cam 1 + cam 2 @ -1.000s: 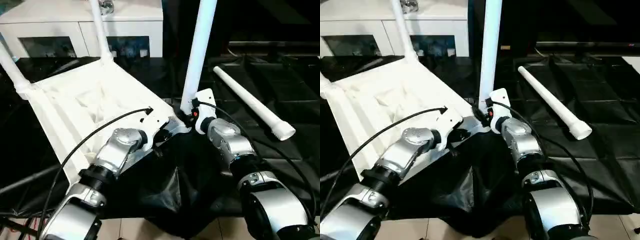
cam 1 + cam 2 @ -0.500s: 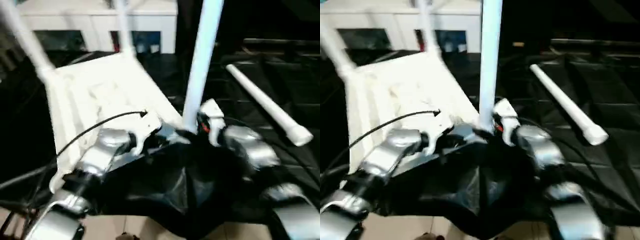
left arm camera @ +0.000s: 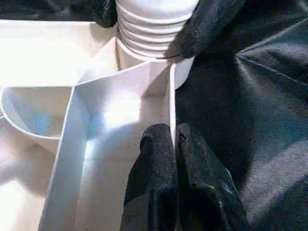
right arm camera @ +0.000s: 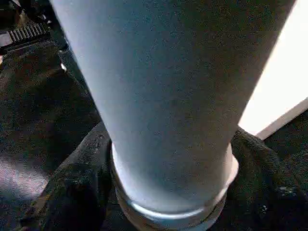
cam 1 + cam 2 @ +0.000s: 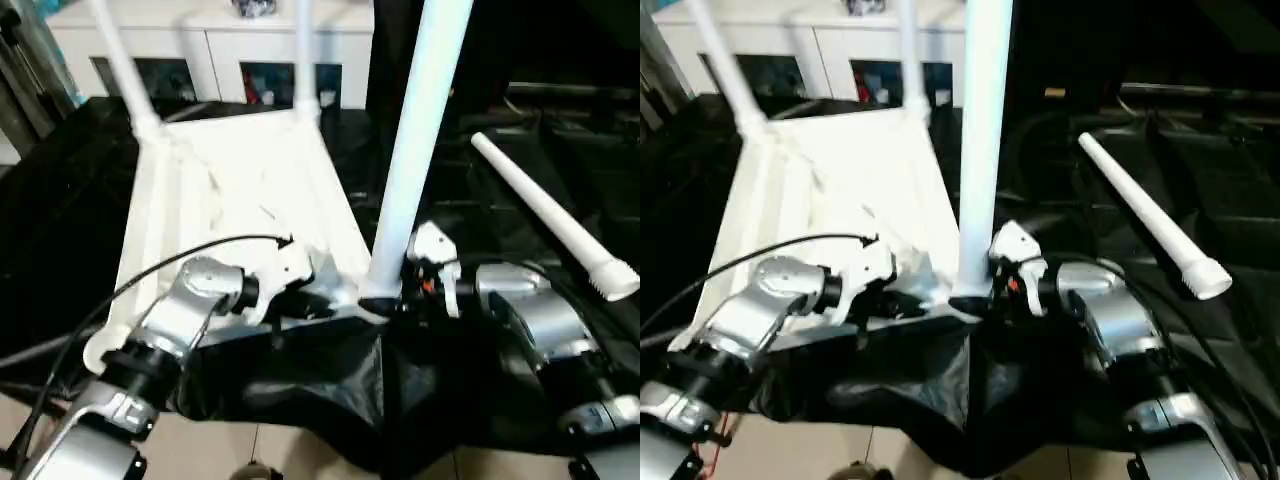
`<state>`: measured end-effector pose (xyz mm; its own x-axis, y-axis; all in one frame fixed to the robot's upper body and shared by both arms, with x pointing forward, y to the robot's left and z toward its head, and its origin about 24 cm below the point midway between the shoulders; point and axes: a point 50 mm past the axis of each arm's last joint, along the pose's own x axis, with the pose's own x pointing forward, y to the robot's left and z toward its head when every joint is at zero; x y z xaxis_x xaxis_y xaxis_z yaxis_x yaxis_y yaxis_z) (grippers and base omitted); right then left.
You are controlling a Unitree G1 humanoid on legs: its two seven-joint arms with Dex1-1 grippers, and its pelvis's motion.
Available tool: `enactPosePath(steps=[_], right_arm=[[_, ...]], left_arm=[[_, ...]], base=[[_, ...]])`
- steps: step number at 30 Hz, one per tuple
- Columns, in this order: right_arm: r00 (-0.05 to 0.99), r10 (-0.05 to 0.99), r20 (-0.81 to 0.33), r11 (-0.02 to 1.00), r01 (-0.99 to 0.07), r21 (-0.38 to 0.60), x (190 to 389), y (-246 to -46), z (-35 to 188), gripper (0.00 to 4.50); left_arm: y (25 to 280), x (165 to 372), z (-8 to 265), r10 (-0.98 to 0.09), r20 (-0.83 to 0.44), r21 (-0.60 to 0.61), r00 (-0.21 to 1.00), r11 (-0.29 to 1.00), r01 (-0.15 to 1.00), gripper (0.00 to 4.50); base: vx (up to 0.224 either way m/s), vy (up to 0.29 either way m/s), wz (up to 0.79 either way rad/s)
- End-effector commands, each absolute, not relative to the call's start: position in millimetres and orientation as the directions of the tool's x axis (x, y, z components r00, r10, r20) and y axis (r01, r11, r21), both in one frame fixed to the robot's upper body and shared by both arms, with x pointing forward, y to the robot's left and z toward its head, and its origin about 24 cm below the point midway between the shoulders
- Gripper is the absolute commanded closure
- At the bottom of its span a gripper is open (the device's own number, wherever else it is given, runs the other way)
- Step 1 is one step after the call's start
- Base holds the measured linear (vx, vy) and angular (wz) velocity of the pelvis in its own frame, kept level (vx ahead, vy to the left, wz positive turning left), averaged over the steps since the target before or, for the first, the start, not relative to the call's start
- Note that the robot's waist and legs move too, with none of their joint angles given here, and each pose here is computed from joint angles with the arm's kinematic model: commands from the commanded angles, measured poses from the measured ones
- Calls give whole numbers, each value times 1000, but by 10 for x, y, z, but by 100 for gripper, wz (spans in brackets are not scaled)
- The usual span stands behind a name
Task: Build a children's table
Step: Rotate leg to tighten
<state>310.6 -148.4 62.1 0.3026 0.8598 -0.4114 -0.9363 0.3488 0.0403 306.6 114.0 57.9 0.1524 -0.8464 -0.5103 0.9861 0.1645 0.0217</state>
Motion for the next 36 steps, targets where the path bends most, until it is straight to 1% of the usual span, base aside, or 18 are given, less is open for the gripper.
enactPosePath(steps=[1, 7, 10, 11, 12, 13, 16, 19, 21, 22, 25, 27, 29, 30, 31, 33, 34, 36], right_arm=[[245, 879, -409, 293, -954, 58, 3056, -1375, 617, 157], [241, 880, -411, 295, -953, 74, 3022, -1355, 591, 171], [287, 874, -392, 346, -934, 87, 3034, -1329, 549, 172], [389, 838, -382, 449, -890, 79, 3102, -1298, 498, 172], [389, 838, -382, 449, -890, 79, 3102, -1298, 498, 172], [426, 820, -382, 486, -871, 74, 3127, -1288, 480, 173], [604, 701, -379, 680, -726, 101, 3266, -1202, 358, 173], [688, 610, -393, 776, -619, 121, 3336, -1064, 271, 173], [719, 567, -401, 811, -573, 119, 3369, -977, 242, 173], [719, 567, -401, 811, -573, 119, 3369, -977, 242, 173], [752, 538, -381, 831, -549, 88, 3411, -803, 246, 173], [753, 552, -359, 825, -555, 106, 3425, -736, 269, 173], [750, 568, -339, 819, -555, 143, 3438, -703, 297, 117], [741, 586, -329, 807, -568, 159, 3440, -693, 317, 117], [732, 601, -323, 796, -585, 155, 3441, -694, 335, 101], [716, 621, -319, 776, -618, 126, 3442, -718, 357, 94], [691, 652, -313, 747, -656, 107, 3437, -750, 382, 69], [652, 694, -305, 704, -703, 99, 3424, -786, 410, 69]], left_arm=[[1022, 3070, 728, -879, -461, 75, 121, 97, 992, 450], [1028, 3062, 715, -881, -459, 66, 117, 97, 993, 450], [1007, 3079, 704, -884, -445, 55, 145, 135, 989, 450], [970, 3137, 705, -879, -426, 56, 215, 211, 976, 450], [970, 3137, 705, -879, -426, 56, 215, 211, 976, 450], [958, 3159, 705, -875, -420, 57, 241, 240, 969, 450], [851, 3294, 705, -831, -405, 81, 382, 383, 920, 450], [715, 3373, 694, -787, -398, 80, 470, 481, 873, 450], [631, 3392, 686, -770, -392, 82, 503, 516, 853, 450], [631, 3392, 686, -770, -392, 82, 503, 516, 853, 450], [494, 3389, 663, -754, -384, 85, 534, 547, 833, 450], [435, 3362, 659, -769, -377, 84, 516, 526, 846, 450], [412, 3347, 662, -781, -371, 84, 502, 510, 856, 450], [412, 3336, 668, -791, -366, 82, 489, 497, 864, 450], [421, 3325, 673, -802, -362, 83, 476, 480, 873, 450], [443, 3300, 682, -823, -354, 91, 445, 443, 892, 450], [469, 3268, 687, -844, -348, 93, 408, 402, 911, 450], [502, 3226, 686, -864, -345, 87, 365, 358, 930, 450]], base=[[0, 0, 0], [0, 0, 0], [0, 0, 0], [0, 0, 0], [0, 0, 0], [0, 0, 0], [0, 0, 0], [0, 0, 0], [0, 0, 0], [0, 0, 0], [0, 0, 0], [0, 0, 0], [0, 0, 0], [0, 0, 0], [0, 0, 0], [0, 0, 0], [0, 0, 0], [0, 0, 0]])
